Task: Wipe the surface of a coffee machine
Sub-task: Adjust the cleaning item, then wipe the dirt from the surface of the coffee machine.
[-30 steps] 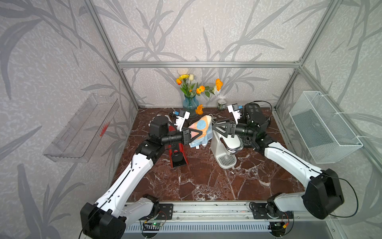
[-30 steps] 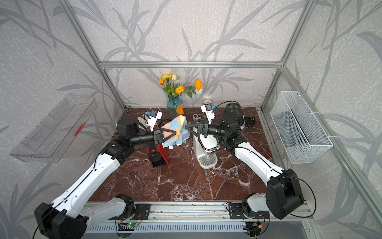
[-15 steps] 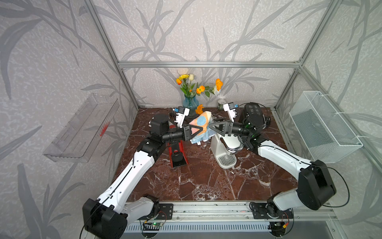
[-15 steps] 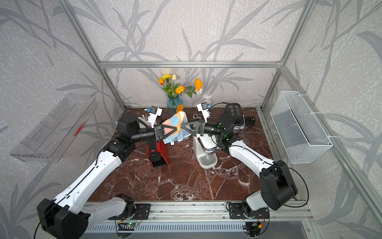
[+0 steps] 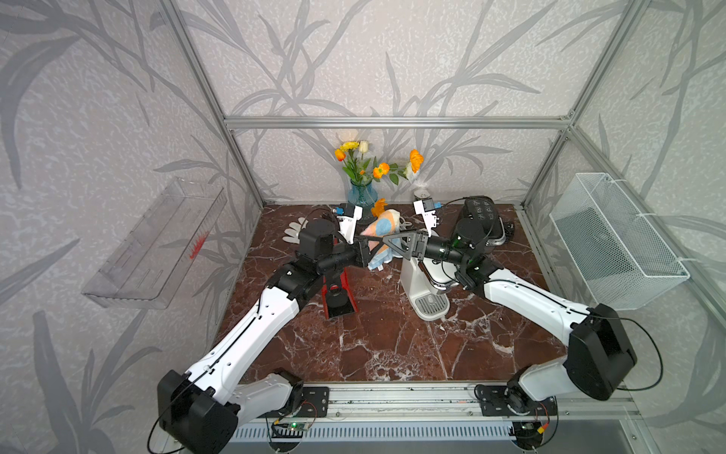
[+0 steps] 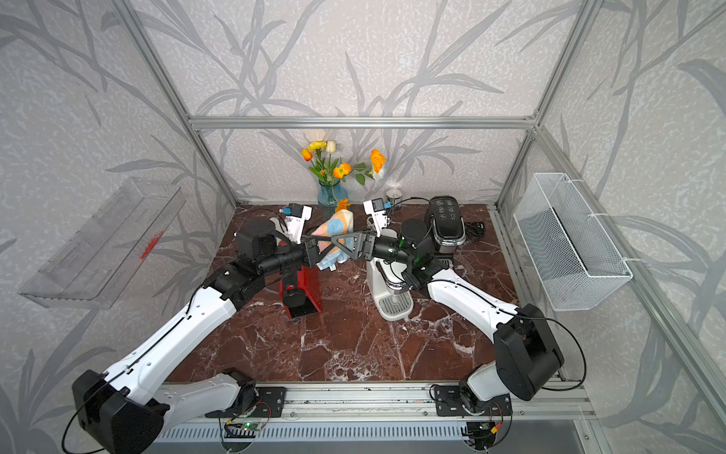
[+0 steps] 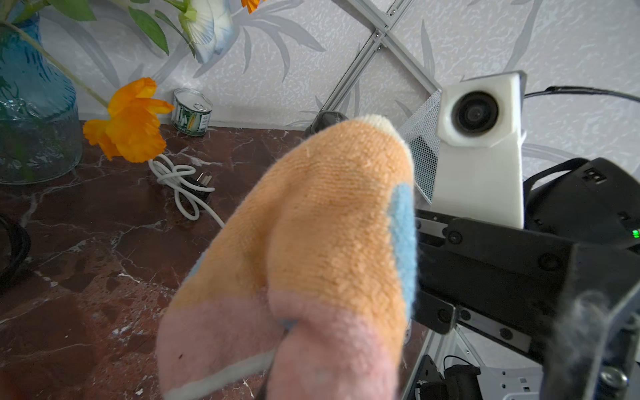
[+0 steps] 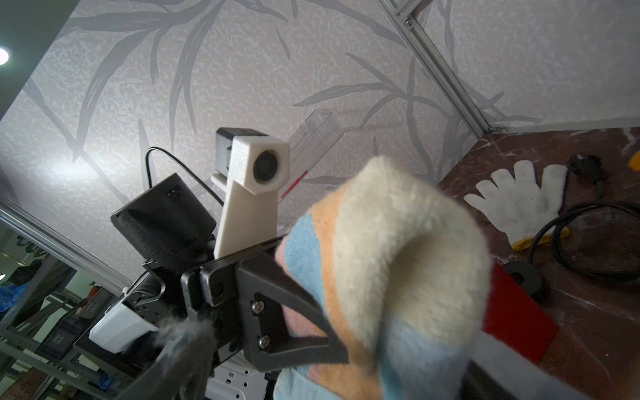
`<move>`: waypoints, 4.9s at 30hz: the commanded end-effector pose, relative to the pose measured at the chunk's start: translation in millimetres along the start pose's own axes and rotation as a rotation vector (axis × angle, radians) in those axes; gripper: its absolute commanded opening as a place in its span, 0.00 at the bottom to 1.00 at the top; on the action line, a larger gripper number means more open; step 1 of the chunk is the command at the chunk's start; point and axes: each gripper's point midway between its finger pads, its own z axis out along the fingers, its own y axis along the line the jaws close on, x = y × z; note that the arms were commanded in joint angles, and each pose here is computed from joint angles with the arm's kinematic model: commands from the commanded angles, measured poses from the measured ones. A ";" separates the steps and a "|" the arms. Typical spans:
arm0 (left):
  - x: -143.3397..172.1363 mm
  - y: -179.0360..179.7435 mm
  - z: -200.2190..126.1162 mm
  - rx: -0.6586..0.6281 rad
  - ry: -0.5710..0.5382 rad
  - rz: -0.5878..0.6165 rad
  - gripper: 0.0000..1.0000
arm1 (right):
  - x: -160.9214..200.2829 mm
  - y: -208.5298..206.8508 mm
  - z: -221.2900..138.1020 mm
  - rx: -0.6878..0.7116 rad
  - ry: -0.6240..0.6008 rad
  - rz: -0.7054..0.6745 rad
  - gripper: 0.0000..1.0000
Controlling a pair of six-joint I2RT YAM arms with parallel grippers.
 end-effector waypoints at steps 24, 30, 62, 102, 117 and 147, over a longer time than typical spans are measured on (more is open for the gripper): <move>6.0 38.6 -9.9 -0.375 -0.016 0.199 0.57 | -2.8 7.6 18.2 0.124 -0.063 -0.084 0.00; 7.3 67.2 -39.5 -0.498 -0.014 0.177 0.74 | 10.2 -1.3 4.1 0.192 -0.027 -0.127 0.00; 75.8 184.2 -97.5 -0.686 -0.062 -0.334 0.75 | 254.6 -36.4 45.7 0.259 0.382 -0.006 0.00; 109.5 205.7 -76.0 -0.658 0.003 -0.382 0.73 | 185.2 -137.2 123.0 0.409 -0.148 -0.149 0.00; 107.6 209.3 -77.5 -0.677 -0.003 -0.367 0.73 | 231.0 -205.4 87.7 0.659 0.007 -0.078 0.00; 105.5 209.8 -69.8 -0.656 0.005 -0.374 0.64 | 163.8 -117.7 120.0 0.266 -0.162 -0.173 0.00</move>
